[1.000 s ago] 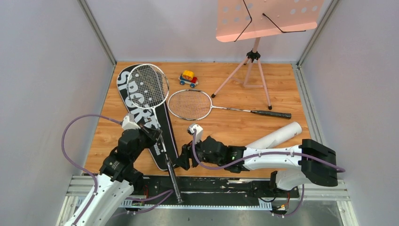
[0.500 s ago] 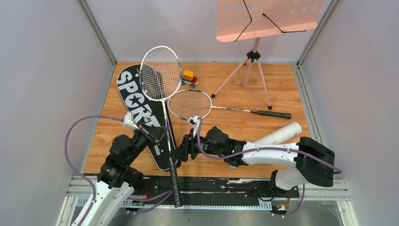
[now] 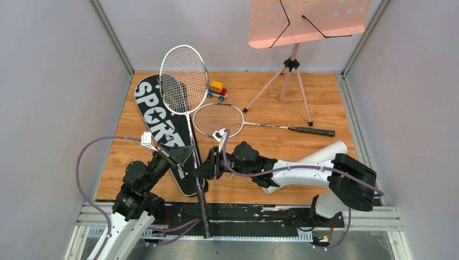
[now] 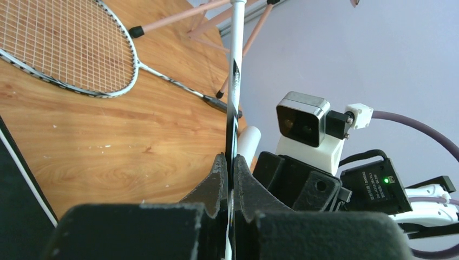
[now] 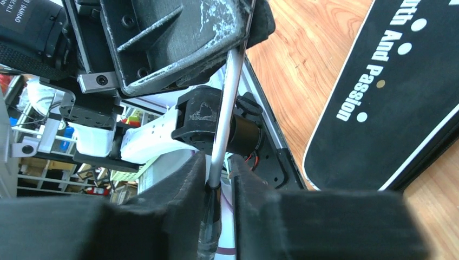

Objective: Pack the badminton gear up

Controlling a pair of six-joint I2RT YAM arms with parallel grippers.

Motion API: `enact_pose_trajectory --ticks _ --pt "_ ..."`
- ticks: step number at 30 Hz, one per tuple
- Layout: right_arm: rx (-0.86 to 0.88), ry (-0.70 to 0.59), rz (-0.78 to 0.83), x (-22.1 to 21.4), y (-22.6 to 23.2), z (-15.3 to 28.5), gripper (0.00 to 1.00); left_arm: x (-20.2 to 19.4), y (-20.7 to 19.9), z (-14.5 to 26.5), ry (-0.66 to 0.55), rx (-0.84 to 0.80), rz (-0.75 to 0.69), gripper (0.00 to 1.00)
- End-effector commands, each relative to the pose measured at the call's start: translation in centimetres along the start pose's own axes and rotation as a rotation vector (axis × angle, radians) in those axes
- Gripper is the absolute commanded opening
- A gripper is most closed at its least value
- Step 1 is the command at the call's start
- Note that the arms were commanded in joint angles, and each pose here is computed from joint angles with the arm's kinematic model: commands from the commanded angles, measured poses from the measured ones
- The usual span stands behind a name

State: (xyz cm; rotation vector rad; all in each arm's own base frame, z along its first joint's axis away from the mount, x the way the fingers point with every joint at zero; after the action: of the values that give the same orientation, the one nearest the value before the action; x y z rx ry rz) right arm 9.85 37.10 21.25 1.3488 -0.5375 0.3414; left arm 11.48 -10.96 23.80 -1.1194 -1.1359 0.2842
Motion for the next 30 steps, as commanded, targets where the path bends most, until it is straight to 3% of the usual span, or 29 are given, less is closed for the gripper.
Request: enact_pose_trajectory --ticks 1,3,5,7,10,12,14,23,30 --pt "0.079 -0.06 -0.009 1.1 0.9 -0.1 0.16 1.0 -1.5 0.4 -0.059 -0.078 -0.009 0.0" --pt "0.094 -0.075 -0.004 1.1 0.8 0.3 0.03 0.9 -1.2 0.4 -0.053 -0.059 -0.012 0.0" --pt "0.099 -0.09 0.001 1.2 0.8 0.8 0.0 0.8 -0.9 0.6 -0.043 -0.027 -0.025 0.01" --pt "0.091 -0.105 0.003 1.3 0.6 1.3 0.0 0.7 -0.5 0.7 -0.039 0.01 -0.039 0.13" --pt "0.074 -0.123 0.004 1.5 0.1 2.0 0.0 0.6 0.1 0.9 -0.03 0.06 -0.059 0.48" --pt "0.06 -0.131 0.001 1.7 -0.5 2.5 0.0 0.6 0.6 1.1 -0.028 0.103 -0.079 0.61" --pt "0.031 -0.133 -0.002 1.9 -1.1 3.0 0.0 0.6 1.1 1.3 -0.016 0.156 -0.097 0.68" --pt "-0.143 -0.114 0.024 2.9 -1.8 4.9 0.0 0.4 3.8 -0.5 0.123 0.427 -0.197 0.74" --pt "-0.334 -0.235 0.004 3.5 -2.9 7.7 0.0 1.6 6.1 -3.6 0.213 0.7 -0.311 0.68"
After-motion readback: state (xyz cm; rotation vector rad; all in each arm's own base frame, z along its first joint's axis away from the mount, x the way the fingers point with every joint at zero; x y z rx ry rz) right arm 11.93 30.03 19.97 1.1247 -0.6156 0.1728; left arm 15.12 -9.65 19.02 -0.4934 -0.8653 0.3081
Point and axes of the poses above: each gripper's point midway between its finger pads, its own z axis back along the fingers, its own y axis along the line the jaws close on, x = y × z, the point moved 8 cm from there along z, back along the fingers, and after that the axes turned 5 degrees about -z, right-handed, at the moved point
